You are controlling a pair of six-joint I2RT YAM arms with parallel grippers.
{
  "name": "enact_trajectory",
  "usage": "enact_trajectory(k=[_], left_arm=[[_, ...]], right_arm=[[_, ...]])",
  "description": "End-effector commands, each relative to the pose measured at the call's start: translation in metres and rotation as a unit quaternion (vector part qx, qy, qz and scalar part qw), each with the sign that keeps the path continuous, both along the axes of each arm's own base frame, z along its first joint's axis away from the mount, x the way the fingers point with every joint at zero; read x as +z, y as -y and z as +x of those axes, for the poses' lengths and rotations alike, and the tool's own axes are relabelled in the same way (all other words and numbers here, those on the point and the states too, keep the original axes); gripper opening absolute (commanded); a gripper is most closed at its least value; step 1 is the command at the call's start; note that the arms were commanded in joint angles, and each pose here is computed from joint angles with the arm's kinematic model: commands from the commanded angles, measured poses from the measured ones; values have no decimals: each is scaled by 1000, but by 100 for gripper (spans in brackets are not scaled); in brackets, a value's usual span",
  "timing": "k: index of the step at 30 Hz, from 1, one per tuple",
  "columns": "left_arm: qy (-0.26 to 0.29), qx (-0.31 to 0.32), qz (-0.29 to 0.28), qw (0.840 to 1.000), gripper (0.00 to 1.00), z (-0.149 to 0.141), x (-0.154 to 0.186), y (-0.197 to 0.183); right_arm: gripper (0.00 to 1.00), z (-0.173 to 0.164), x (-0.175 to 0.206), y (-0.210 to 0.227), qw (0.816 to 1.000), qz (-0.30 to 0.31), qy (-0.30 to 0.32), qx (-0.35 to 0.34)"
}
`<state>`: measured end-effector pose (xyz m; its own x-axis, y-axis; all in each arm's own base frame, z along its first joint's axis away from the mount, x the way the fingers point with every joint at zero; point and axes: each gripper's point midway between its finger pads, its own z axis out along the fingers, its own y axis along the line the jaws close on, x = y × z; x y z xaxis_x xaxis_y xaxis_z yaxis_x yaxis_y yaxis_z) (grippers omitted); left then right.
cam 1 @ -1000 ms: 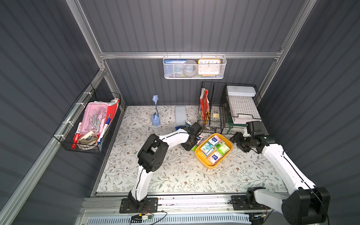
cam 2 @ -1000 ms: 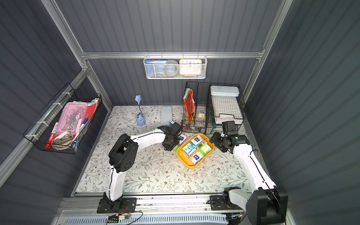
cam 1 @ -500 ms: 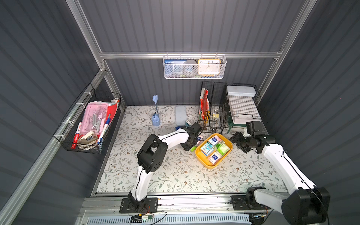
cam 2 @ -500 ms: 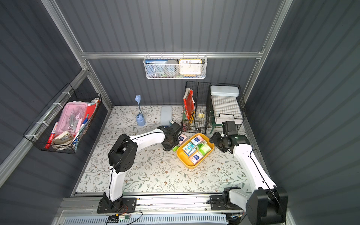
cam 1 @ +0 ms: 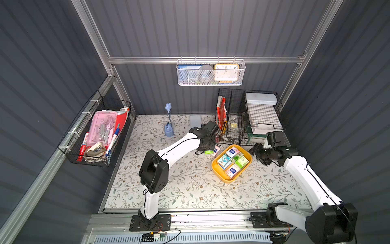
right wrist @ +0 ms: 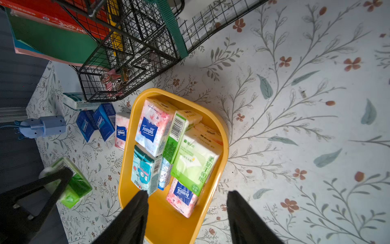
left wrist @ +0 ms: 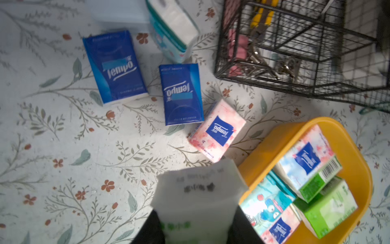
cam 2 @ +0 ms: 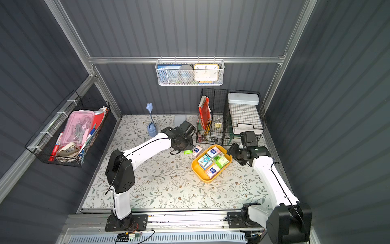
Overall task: Put the pocket tissues into the storage box
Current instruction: Pick up the pocket tissues from the center of the board, then place the pocket tissues in the storage box.
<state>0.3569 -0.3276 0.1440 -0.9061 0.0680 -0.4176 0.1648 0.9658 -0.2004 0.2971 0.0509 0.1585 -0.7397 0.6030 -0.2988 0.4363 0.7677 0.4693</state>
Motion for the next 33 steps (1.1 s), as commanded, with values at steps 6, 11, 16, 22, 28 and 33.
enact_trajectory(k=[6, 11, 16, 22, 28, 33], left_arm=[[31, -217, 35, 975, 37, -31, 24, 37], [41, -314, 65, 946, 37, -62, 16, 78], [29, -359, 33, 932, 36, -77, 8, 109], [32, -401, 83, 912, 36, -92, -19, 128], [2, -421, 119, 899, 36, -107, -53, 128], [-8, -430, 127, 894, 37, -115, -63, 125]], right_arm=[[64, 6, 5, -2, 1000, 15, -1, -11], [64, 8, 5, -4, 1000, 24, -4, -14], [64, 8, 8, -2, 1000, 21, -1, -18], [64, 6, 9, 4, 1000, 11, 2, -30], [64, 5, 11, 5, 999, 9, 6, -31], [64, 4, 8, 4, 1000, 13, 0, -29]])
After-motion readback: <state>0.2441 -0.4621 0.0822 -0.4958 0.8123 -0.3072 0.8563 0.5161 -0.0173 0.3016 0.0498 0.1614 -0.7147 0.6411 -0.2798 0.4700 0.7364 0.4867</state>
